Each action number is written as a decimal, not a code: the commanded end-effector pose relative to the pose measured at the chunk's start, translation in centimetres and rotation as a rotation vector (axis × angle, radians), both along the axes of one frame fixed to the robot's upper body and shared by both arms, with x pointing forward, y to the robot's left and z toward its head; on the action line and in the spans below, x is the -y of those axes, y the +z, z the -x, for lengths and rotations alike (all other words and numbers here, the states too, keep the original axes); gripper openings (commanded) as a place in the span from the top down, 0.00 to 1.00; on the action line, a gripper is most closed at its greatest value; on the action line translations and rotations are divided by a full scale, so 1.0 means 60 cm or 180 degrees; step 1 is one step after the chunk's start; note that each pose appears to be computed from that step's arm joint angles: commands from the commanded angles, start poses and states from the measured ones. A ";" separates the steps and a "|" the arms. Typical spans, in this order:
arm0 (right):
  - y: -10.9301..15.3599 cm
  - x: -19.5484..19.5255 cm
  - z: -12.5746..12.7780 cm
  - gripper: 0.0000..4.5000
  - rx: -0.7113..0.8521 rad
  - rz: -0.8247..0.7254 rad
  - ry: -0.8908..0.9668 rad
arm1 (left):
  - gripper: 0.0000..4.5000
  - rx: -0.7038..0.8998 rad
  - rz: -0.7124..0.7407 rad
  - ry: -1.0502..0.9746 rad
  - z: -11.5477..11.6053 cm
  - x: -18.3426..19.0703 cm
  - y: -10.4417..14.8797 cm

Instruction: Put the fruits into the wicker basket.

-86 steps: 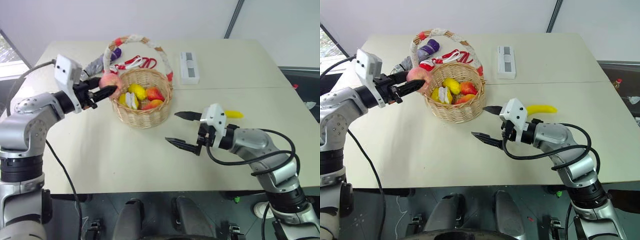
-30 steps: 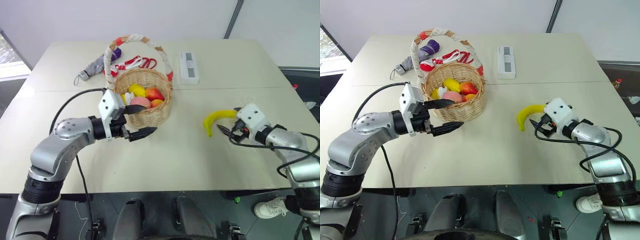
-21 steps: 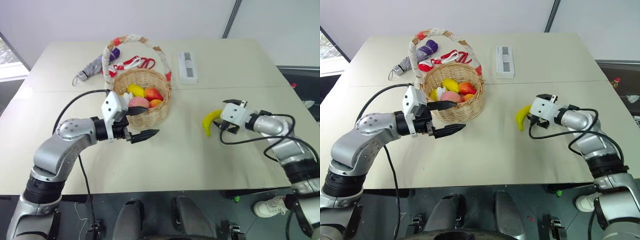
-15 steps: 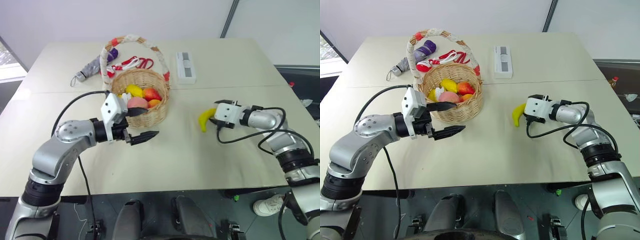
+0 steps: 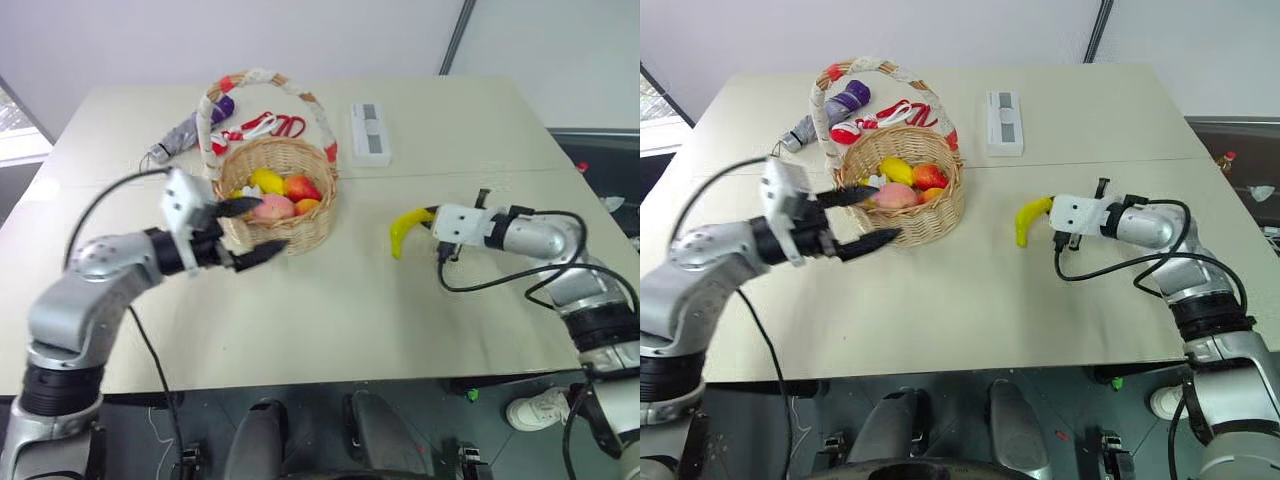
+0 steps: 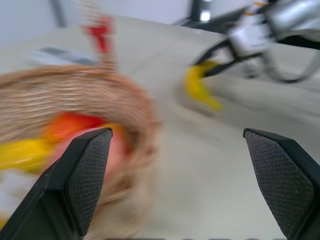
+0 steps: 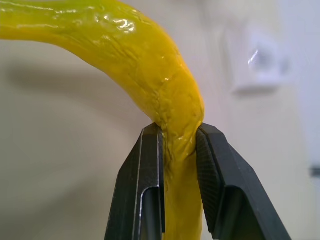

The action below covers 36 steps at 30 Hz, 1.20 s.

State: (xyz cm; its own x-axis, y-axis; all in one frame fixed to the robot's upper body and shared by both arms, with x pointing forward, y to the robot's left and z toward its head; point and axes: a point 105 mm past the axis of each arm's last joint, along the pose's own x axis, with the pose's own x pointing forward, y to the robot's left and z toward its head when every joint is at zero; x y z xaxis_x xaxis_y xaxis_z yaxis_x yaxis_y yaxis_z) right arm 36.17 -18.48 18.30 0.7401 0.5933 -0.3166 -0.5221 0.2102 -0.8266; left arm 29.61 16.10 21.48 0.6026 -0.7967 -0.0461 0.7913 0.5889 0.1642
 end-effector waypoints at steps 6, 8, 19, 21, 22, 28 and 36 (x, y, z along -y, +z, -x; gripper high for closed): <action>0.117 -0.240 0.086 0.88 -0.0033 -0.1191 0.1266 | 0.00 0.0035 0.0079 0.0515 0.009 -0.108 0.012; 0.128 -0.281 0.077 0.88 0.0043 -0.1272 0.1330 | 0.00 0.0041 0.0124 0.0544 0.012 -0.113 0.013; 0.142 -0.390 -0.031 0.79 0.0382 -0.1170 0.1019 | 0.00 -0.0009 0.0310 0.0543 0.036 -0.080 -0.008; 0.138 -0.391 -0.037 0.60 0.0373 -0.1158 0.1022 | 0.00 -0.0012 0.0343 0.0535 0.039 -0.074 -0.009; 0.140 -0.392 -0.035 0.50 0.0387 -0.1186 0.1040 | 0.00 -0.0017 0.0351 0.0531 0.040 -0.072 -0.010; 0.157 -0.374 -0.012 0.04 0.0385 -0.1400 0.1149 | 0.00 -0.0025 0.0382 0.0511 0.039 -0.066 -0.009; 0.142 -0.326 0.016 0.04 0.0264 -0.1476 0.0925 | 0.00 -0.0090 0.0464 0.0308 0.021 -0.041 -0.013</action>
State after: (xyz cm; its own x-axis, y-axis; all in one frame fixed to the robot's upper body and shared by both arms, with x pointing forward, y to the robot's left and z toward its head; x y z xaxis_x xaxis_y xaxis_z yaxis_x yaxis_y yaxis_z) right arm 35.87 0.89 25.55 0.5399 0.8411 0.0321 -0.5890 0.4048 -0.6995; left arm 28.31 18.82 20.16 0.6870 -0.7260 0.0299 0.7255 0.6876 0.0282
